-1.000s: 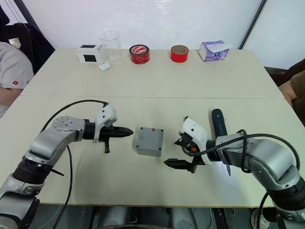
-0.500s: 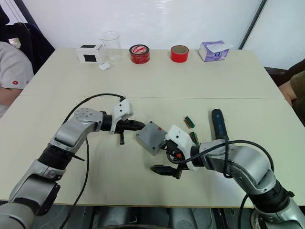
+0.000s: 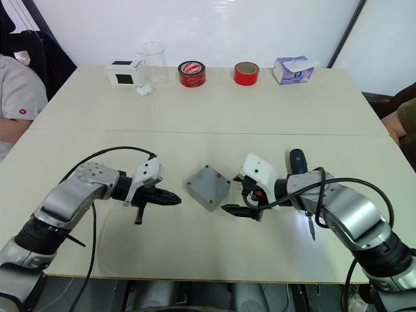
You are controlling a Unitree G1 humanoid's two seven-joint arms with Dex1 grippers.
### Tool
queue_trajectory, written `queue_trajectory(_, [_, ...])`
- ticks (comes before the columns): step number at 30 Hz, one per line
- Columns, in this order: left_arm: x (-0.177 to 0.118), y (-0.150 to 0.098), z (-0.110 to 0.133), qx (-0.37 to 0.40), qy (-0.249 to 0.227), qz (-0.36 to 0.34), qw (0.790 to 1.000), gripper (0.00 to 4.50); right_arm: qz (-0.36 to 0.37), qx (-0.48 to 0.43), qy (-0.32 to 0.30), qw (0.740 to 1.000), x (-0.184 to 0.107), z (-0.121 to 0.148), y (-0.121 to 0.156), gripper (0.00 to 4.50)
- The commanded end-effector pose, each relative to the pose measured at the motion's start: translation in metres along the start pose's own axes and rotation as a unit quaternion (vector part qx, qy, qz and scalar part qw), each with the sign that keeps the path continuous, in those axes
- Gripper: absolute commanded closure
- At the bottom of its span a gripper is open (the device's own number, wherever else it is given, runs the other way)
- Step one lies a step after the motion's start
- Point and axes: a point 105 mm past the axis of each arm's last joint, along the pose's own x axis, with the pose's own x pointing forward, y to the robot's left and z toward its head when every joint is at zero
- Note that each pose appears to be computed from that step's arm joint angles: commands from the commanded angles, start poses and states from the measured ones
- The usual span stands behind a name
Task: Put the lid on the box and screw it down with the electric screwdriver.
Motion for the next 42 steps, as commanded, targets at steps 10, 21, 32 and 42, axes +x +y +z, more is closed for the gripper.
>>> queue_trajectory(10, [0.022, 0.017, 0.015, 0.039, -0.029, 0.067, 0.997, 4.5, 0.083, -0.054, 0.003, 0.995, 0.019, 0.006, 0.026, 0.01])
queue_trajectory(21, [0.022, 0.018, 0.018, 0.051, -0.026, 0.063, 0.996, 4.5, 0.071, -0.027, -0.007, 0.997, 0.017, 0.004, 0.034, 0.01])
queue_trajectory(32, [0.004, 0.019, 0.021, 0.055, -0.016, 0.055, 0.997, 4.5, 0.023, -0.01, -0.012, 1.0, -0.008, 0.007, 0.013, 0.01])
queue_trajectory(42, [-0.033, 0.024, 0.056, 0.03, -0.083, 0.076, 0.993, 4.5, -0.184, 0.105, -0.1, 0.972, -0.053, -0.004, -0.08, 0.01])
